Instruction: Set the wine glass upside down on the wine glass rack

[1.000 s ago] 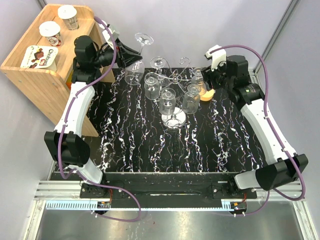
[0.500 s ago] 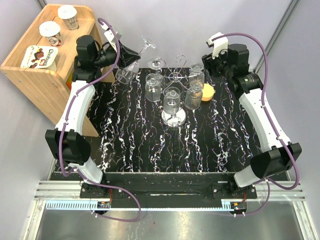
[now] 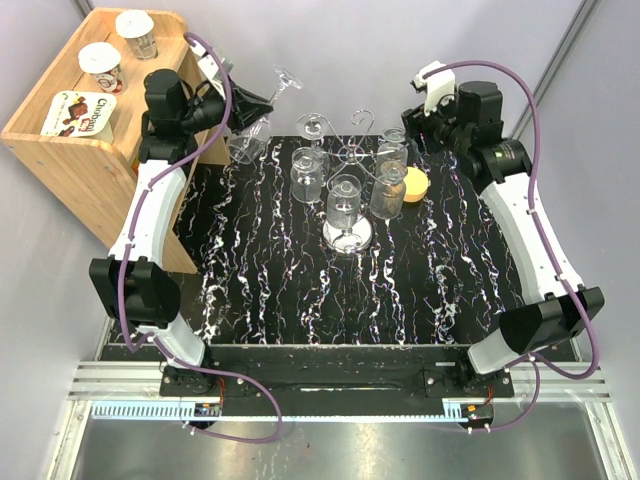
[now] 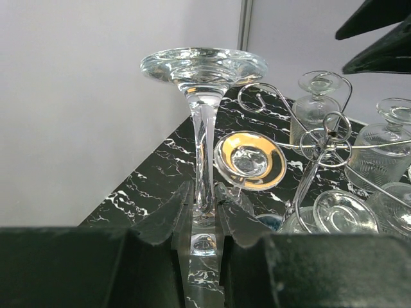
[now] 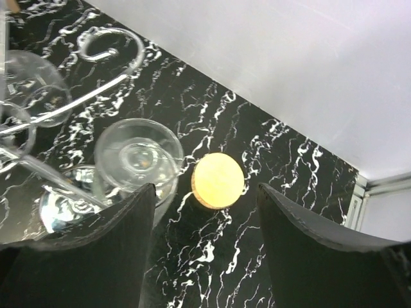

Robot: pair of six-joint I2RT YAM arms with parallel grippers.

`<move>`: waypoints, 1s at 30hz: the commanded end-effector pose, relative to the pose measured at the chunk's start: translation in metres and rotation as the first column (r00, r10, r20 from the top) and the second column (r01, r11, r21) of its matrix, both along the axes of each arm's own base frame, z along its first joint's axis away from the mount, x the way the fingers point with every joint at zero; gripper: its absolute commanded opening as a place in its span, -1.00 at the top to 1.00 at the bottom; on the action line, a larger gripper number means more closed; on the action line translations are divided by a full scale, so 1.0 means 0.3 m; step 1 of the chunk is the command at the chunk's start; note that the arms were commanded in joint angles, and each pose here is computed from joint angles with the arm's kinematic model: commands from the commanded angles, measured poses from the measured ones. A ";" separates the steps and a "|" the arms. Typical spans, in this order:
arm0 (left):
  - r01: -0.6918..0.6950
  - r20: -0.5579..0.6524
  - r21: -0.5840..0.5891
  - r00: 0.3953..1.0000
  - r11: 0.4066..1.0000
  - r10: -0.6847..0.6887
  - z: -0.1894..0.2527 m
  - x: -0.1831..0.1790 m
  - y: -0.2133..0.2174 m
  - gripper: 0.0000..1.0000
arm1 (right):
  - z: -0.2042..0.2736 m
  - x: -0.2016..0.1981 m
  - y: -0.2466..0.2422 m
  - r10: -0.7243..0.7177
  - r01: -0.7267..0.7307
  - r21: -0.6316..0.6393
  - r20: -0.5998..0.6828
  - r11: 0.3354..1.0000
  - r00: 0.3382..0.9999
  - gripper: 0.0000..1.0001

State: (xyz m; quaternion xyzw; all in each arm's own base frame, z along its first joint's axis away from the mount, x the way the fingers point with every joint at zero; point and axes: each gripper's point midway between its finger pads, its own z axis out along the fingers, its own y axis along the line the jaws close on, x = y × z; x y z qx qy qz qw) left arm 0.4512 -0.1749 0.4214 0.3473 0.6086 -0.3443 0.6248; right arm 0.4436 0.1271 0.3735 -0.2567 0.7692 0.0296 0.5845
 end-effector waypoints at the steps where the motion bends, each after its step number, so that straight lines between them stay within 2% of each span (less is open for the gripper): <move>1: -0.025 0.177 -0.033 0.984 0.999 0.031 0.201 -0.019 0.033 1.00 | 0.191 -0.153 0.054 0.158 -0.159 0.020 0.055 0.987 0.986 -0.43; 6: -0.036 0.188 -0.052 0.981 0.998 0.045 0.237 -0.036 0.052 1.00 | 0.269 -0.249 0.153 0.285 -0.290 0.125 0.053 0.949 0.957 -0.43; 11: -0.046 0.175 -0.062 0.983 0.997 0.056 0.239 -0.046 0.068 1.00 | 0.242 -0.276 0.294 0.322 -0.310 0.223 -0.018 0.924 0.947 -0.37; 18: -0.070 0.172 -0.065 0.982 0.995 0.080 0.249 -0.078 0.087 1.00 | 0.219 -0.218 0.426 0.263 -0.227 0.332 -0.065 0.916 0.963 -0.40; 22: -0.074 0.176 -0.065 0.981 0.995 0.085 0.249 -0.091 0.094 1.00 | 0.186 -0.185 0.471 0.207 -0.160 0.354 -0.096 0.921 0.974 -0.32; 30: -0.055 0.191 -0.082 0.979 0.995 0.070 0.291 -0.126 0.095 1.00 | 0.089 -0.155 0.519 0.149 -0.101 0.298 -0.141 0.949 0.979 -0.23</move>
